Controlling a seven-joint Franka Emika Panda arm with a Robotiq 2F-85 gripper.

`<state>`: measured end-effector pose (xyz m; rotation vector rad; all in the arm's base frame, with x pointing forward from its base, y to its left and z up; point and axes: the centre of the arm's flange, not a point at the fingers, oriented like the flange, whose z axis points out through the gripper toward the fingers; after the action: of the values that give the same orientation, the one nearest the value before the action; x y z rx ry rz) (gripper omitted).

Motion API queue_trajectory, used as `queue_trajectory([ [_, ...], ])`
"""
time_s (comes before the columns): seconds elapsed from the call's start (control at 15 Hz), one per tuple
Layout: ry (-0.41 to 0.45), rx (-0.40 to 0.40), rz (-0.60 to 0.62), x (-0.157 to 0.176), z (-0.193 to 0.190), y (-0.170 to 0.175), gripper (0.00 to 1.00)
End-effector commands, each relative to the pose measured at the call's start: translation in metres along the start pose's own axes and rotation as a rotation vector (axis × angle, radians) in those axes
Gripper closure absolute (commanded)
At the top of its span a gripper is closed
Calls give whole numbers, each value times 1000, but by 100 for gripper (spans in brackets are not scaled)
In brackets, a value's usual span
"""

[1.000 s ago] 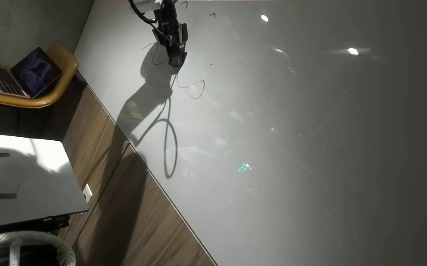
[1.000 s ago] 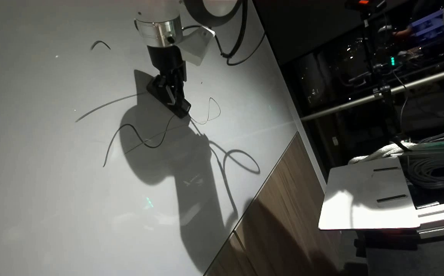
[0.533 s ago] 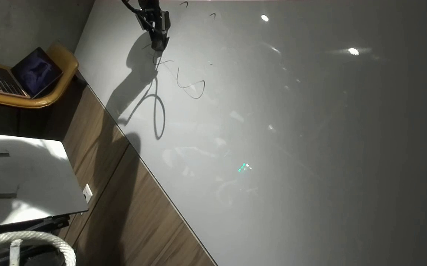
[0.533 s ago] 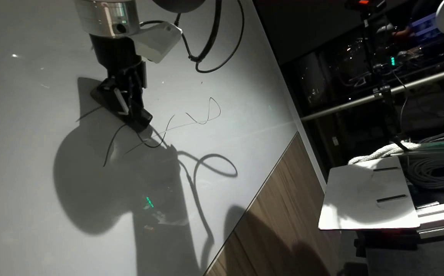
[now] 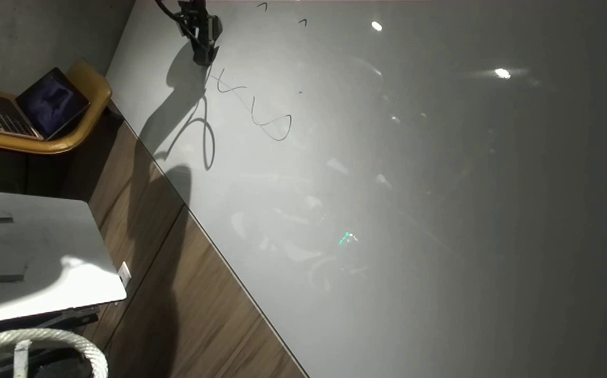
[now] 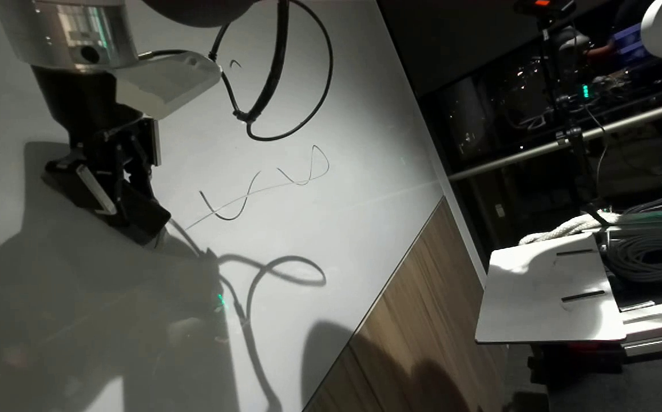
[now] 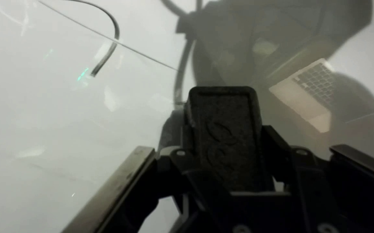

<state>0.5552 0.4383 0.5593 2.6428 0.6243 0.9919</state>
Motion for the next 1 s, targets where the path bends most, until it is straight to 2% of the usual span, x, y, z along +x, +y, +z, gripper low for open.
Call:
queue_trajectory([
  [0.0,29,17,23,57,48,20,71],
  [0.27,-11,37,99,38,51,57,71],
  [0.47,-42,61,136,2,64,59,71],
  [0.67,-86,41,123,-32,86,51,71],
  [0.93,-119,0,122,-64,117,80,71],
])
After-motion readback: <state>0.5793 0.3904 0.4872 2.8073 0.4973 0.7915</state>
